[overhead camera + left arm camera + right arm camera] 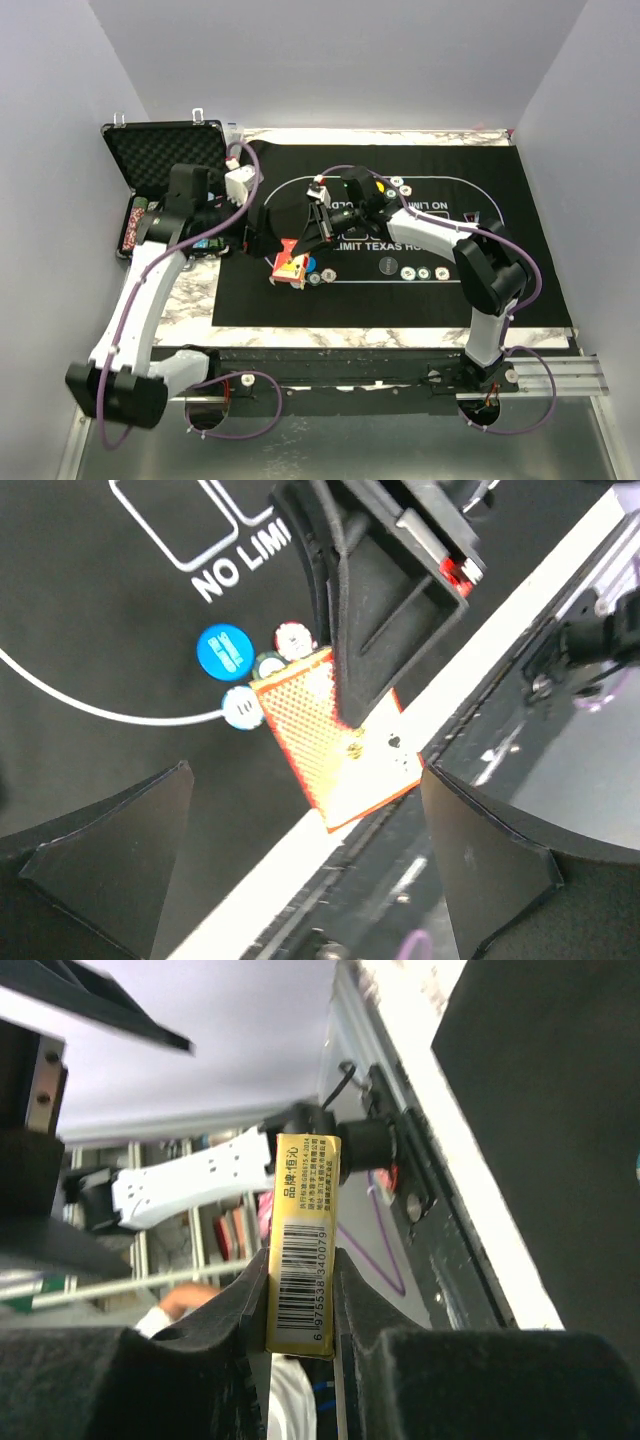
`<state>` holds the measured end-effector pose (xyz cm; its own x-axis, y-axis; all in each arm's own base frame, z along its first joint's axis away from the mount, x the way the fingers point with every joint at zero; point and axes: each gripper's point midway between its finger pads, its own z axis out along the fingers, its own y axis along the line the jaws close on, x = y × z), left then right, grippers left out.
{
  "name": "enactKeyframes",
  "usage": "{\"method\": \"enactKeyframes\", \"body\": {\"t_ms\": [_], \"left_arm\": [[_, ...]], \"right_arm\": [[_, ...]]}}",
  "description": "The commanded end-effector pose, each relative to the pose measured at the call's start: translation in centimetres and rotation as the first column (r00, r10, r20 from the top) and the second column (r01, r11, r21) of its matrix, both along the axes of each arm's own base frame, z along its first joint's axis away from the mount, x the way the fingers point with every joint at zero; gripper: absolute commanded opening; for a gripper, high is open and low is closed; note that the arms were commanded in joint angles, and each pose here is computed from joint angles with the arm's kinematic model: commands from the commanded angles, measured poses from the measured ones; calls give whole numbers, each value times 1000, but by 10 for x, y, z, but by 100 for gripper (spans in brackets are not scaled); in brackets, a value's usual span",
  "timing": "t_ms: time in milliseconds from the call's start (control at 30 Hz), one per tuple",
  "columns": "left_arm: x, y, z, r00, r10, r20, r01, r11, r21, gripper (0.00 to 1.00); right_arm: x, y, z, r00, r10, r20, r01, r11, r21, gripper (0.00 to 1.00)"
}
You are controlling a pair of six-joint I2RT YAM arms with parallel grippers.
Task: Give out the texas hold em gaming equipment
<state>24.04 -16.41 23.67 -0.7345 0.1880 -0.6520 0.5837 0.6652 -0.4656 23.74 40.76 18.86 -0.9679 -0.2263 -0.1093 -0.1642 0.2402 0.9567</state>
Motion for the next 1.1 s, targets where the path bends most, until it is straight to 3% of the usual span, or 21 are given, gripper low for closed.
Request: {"method": "enactKeyframes", "body": {"t_ms": [0, 67, 133, 233, 333, 567, 900, 1067], "left_arm": [[-15, 17, 12, 913, -212, 349, 205, 977, 57, 98], [-18, 23, 11, 894, -240, 378, 226, 971, 83, 98], [-29, 18, 10, 911, -283, 302, 284, 958, 39, 98], [-54, -1, 15, 925, -356, 129, 375, 911, -170, 85], [-58, -13, 13, 931, -365, -32, 332, 878, -345, 75], [-60, -27, 22, 888, -405, -217, 210, 778, -592, 73], [-59, -33, 3, 840, -427, -333, 150, 775, -614, 59], [-58, -40, 11, 816, -464, -344, 137, 734, -665, 47]], "right_arm": [[-39, -18, 46, 965, 245, 93, -259, 945, 197, 1], [-44, -24, 48, 957, 275, 93, -289, 935, 207, 1], [-50, -29, 50, 949, 299, 104, -315, 926, 207, 1], [-56, -35, 50, 940, 322, 111, -338, 920, 199, 1], [-58, -36, 51, 941, 319, 115, -336, 921, 195, 1], [-50, -31, 49, 947, 302, 107, -317, 931, 180, 1], [-44, -25, 53, 952, 285, 110, -301, 936, 183, 1], [-43, -24, 53, 953, 284, 107, -300, 936, 184, 1]]}}
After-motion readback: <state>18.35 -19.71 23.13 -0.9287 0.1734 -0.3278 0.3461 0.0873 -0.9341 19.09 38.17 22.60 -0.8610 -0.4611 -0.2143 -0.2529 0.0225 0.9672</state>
